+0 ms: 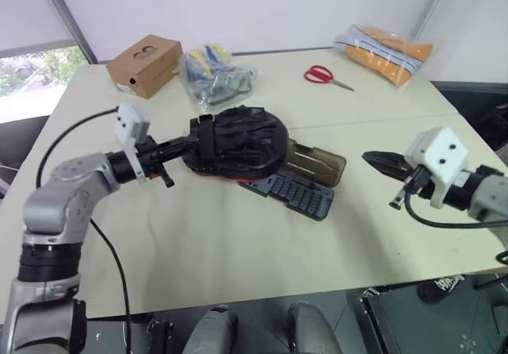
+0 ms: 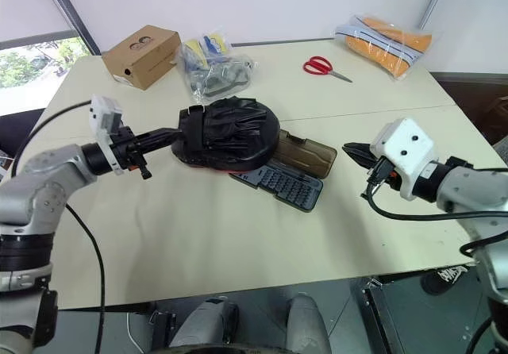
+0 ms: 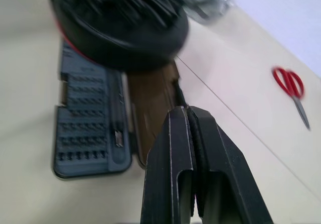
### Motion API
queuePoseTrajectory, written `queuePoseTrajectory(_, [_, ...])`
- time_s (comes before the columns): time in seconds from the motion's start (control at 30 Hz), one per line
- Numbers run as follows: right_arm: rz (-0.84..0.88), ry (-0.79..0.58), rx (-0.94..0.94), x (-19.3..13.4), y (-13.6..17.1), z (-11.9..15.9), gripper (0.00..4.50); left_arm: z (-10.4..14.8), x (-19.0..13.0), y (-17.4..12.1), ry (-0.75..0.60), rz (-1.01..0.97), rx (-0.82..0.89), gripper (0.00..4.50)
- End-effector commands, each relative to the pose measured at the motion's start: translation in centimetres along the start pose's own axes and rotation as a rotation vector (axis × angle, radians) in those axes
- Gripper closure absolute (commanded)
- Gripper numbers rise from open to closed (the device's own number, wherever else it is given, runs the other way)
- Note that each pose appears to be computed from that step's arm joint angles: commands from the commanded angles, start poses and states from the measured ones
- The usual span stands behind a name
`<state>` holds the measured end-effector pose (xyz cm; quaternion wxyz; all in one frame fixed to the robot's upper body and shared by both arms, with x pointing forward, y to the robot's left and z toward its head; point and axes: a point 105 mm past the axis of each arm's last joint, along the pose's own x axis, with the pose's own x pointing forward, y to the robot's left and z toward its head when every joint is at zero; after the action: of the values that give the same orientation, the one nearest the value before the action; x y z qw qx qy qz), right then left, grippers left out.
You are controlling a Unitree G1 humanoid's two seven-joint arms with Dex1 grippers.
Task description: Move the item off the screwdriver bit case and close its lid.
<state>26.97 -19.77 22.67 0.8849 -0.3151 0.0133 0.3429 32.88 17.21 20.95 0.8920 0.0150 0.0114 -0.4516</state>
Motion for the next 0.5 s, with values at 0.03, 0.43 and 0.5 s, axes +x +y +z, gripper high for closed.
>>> queuePoseTrajectory(0.03, [0.001,-0.031,-0.045,-0.27,-0.28,1.47,4.42,0.96,-0.03,-0.13,-0.016,-0.009,0.019,4.5])
queuePoseTrajectory(0.43, [-0.001,-0.053,-0.048,0.38,-0.2,1.88,4.42,0.92,0.44,-0.6,-0.018,-0.012,-0.008,4.5])
queuePoseTrajectory(0.5, [-0.002,-0.056,-0.05,0.45,-0.21,1.94,4.42,0.88,0.5,-0.65,-0.017,-0.01,-0.01,4.5])
